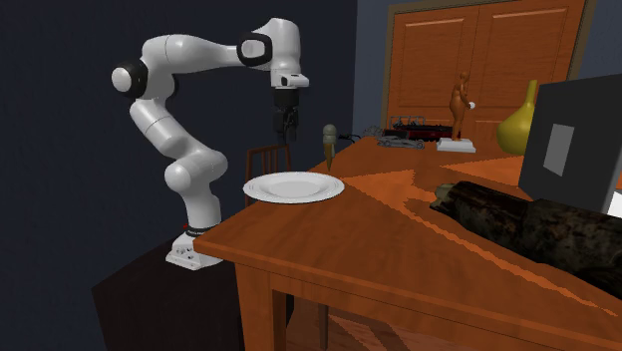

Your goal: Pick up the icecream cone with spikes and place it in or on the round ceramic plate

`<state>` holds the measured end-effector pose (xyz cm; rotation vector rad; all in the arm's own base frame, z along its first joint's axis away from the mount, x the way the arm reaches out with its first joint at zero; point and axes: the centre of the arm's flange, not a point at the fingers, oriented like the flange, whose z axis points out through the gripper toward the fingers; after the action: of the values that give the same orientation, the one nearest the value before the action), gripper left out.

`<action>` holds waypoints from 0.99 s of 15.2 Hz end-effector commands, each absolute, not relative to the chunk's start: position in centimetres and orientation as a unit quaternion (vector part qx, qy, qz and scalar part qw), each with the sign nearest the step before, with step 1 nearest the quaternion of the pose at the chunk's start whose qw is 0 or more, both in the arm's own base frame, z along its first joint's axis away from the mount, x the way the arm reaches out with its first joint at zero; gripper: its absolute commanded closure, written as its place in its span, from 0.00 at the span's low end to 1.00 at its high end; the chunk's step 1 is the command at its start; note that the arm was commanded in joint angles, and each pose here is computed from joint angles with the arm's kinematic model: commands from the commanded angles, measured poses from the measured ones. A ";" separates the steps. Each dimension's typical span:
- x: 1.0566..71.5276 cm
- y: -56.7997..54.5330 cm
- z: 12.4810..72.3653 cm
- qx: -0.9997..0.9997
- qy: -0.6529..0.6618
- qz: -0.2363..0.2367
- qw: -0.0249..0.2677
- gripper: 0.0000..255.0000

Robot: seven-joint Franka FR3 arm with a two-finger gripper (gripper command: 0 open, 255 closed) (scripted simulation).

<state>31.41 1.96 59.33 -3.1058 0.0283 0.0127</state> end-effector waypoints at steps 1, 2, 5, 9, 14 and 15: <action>31.4 2.0 59.3 -1.000 0.009 0.004 0.018 0.00; 32.7 2.7 59.9 -1.000 0.013 0.009 0.002 0.00; 36.7 4.8 61.6 -0.998 0.026 0.023 -0.046 0.00; 42.1 7.7 63.2 -0.992 0.042 0.041 -0.110 0.00; 47.5 10.3 63.8 -0.982 0.058 0.058 -0.171 0.00; 47.5 10.2 63.3 -0.982 0.058 0.058 -0.171 0.00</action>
<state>47.19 10.14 63.68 -3.4660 0.1997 0.2032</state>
